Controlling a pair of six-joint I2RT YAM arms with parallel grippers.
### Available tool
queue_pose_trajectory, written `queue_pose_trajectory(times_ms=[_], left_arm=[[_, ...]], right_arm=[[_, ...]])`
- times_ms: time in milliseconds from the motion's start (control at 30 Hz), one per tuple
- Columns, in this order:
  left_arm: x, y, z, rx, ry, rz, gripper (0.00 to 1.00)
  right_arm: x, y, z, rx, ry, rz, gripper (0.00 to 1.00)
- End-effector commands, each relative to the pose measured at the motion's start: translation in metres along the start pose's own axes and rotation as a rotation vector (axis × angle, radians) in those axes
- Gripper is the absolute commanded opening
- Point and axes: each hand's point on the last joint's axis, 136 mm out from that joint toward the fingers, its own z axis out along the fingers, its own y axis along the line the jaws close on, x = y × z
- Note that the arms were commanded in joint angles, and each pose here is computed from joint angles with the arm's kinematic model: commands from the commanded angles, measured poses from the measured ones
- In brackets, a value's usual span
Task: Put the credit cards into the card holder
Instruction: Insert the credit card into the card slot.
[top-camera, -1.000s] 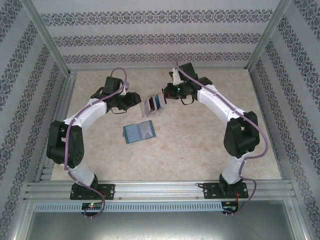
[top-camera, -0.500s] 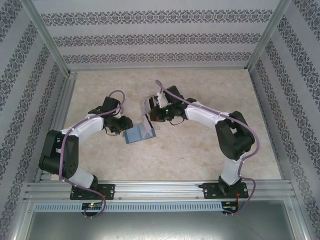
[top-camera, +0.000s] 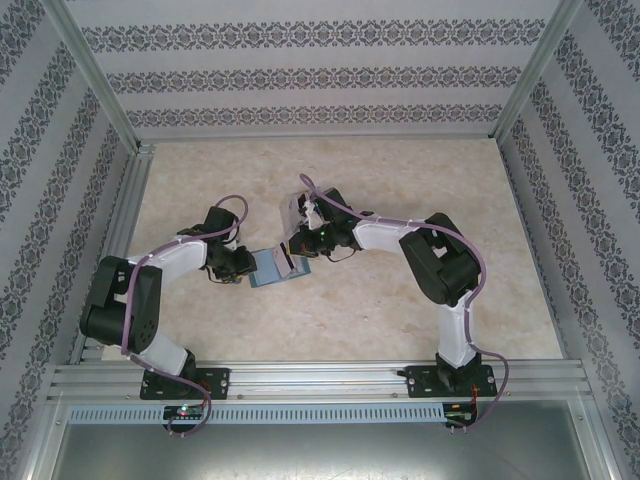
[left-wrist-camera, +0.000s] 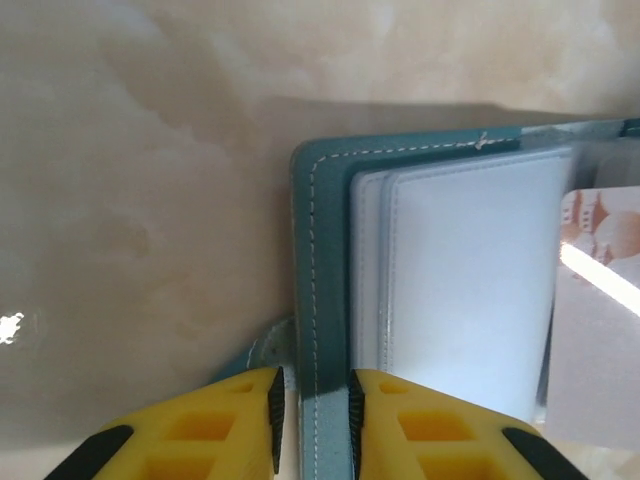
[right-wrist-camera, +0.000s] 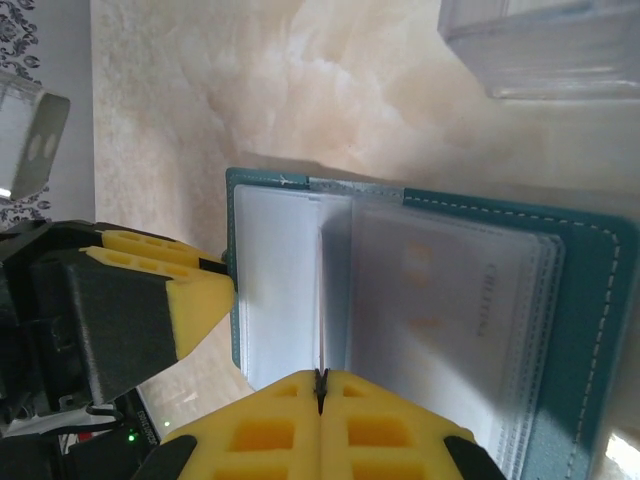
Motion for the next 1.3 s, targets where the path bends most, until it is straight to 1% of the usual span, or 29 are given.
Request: queue_pose_trajectory(times_ms=[0, 333, 1000, 1267], left_arm=[[0.004, 0.011, 0.008, -0.029, 0.016, -0.002, 0.25], [0.008, 0.012, 0.01, -0.018, 0.025, -0.007, 0.2], [0.007, 0.012, 0.01, -0.014, 0.021, -0.002, 0.19], [0.006, 0.012, 0.009, -0.017, 0.017, -0.001, 0.19]], right_arm=[[-0.004, -0.005, -0.001, 0.003, -0.016, 0.02, 0.0], [0.001, -0.014, 0.004, 0.014, -0.011, 0.054, 0.0], [0.007, -0.011, 0.03, 0.003, 0.031, 0.059, 0.0], [0.021, -0.013, 0.032, 0.026, 0.067, 0.054, 0.0]])
